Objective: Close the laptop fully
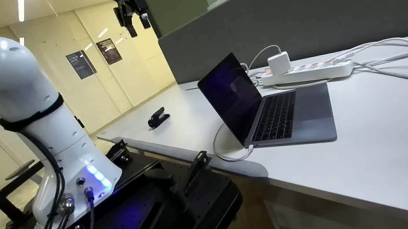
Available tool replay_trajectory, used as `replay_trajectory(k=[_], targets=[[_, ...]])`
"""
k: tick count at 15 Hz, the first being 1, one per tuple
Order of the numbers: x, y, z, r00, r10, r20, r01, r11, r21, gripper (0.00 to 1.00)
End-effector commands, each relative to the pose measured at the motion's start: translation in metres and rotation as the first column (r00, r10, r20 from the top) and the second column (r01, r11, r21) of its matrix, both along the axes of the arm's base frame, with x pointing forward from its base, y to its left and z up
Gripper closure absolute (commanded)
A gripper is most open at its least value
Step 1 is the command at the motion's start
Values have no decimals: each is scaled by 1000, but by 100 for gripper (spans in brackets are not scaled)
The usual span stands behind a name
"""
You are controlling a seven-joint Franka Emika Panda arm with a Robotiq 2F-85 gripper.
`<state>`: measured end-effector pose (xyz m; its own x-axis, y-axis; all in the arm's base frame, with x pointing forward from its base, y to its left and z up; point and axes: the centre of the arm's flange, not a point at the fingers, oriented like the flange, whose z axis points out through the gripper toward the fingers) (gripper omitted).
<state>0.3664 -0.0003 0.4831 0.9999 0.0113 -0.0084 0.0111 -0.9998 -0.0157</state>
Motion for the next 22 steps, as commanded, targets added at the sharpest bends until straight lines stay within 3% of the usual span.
replay_trajectory(k=[1,13,17,22], targets=[[0,0,0,1000,0,0,0,1000,0,0],[1,1,0,1000,-10,9,10,1000,-23,0],[9,-3,-13,990,-51,132,56,998,-37,0],[20,-31,-52,953,-129,275,151,987,-59,0]])
